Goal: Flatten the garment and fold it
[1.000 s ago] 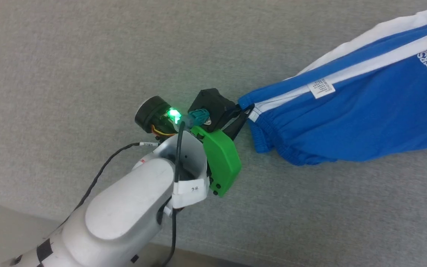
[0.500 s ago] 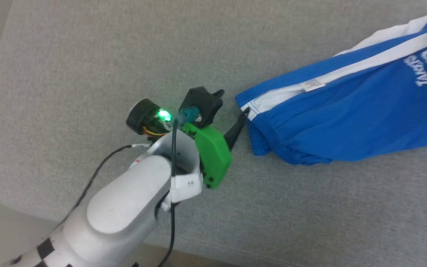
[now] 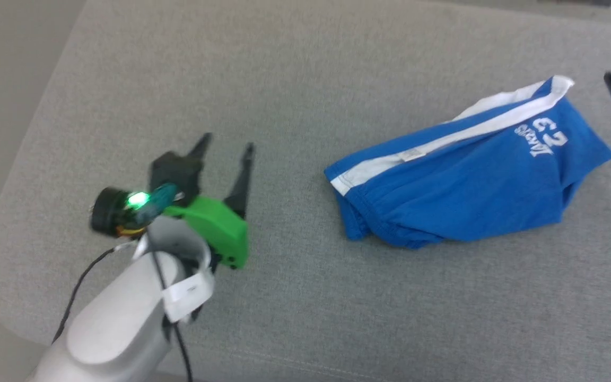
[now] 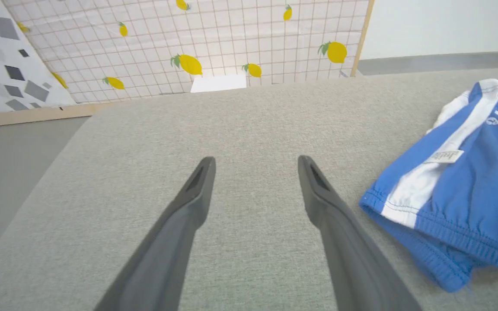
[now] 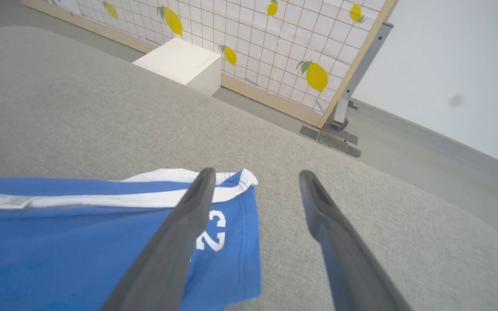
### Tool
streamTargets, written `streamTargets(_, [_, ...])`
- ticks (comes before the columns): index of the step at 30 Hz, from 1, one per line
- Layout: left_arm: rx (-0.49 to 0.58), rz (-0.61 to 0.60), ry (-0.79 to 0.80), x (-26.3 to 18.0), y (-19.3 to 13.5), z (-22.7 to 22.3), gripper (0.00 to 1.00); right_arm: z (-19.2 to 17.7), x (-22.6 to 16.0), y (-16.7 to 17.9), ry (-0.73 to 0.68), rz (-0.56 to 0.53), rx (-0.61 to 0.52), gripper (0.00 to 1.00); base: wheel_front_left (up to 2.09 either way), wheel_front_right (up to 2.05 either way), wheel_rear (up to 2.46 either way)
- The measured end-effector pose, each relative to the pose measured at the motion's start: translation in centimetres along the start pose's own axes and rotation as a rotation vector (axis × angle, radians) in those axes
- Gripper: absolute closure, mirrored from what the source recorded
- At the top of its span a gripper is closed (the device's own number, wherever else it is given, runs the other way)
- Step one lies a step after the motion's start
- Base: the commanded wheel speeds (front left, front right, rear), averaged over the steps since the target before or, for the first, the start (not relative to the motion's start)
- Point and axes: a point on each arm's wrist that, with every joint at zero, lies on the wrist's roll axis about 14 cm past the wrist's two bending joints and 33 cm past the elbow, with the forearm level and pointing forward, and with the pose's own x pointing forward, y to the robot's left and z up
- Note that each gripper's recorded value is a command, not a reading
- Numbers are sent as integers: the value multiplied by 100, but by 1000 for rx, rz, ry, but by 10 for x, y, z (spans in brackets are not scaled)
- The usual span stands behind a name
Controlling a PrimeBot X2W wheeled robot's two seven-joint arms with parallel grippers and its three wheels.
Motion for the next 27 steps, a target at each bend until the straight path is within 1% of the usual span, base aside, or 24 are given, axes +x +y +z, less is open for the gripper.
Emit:
streamTargets(5, [2, 105, -85, -26, 22, 12, 0, -8, -22, 3, -15, -19, 55, 0, 0, 0, 0])
streamTargets(9, [-1, 152, -130, -48, 30, 11, 0, -21, -31, -1, 15, -58, 138, 0, 0, 0, 0])
streamTargets(11, [17, 176, -148, -58, 34, 10, 0, -31, -32, -1, 43, -67, 162, 0, 0, 0, 0])
streamTargets(13, [45, 192, -167, -67, 37, 9, 0, -42, -31, 3, 80, -70, 176, 0, 0, 0, 0])
streamTargets(16, [119, 171, -182, -76, 33, 6, 0, -59, -28, 6, 156, -77, 193, 0, 0, 0, 0])
streamTargets(20, [179, 148, -178, -82, 27, -1, 0, -82, -22, 3, 264, -104, 256, 0, 0, 0, 0])
streamTargets(21, [187, 145, -175, -83, 26, -2, 0, -88, -20, 2, 293, -112, 265, 0, 0, 0, 0])
streamTargets(22, [192, 146, -165, -83, 26, -6, 0, -102, -16, 3, 361, -121, 287, 0, 0, 0, 0])
streamTargets(27, [175, 157, -131, -83, 27, -17, 0, -122, 0, 6, 474, -129, 306, 0, 0, 0, 0])
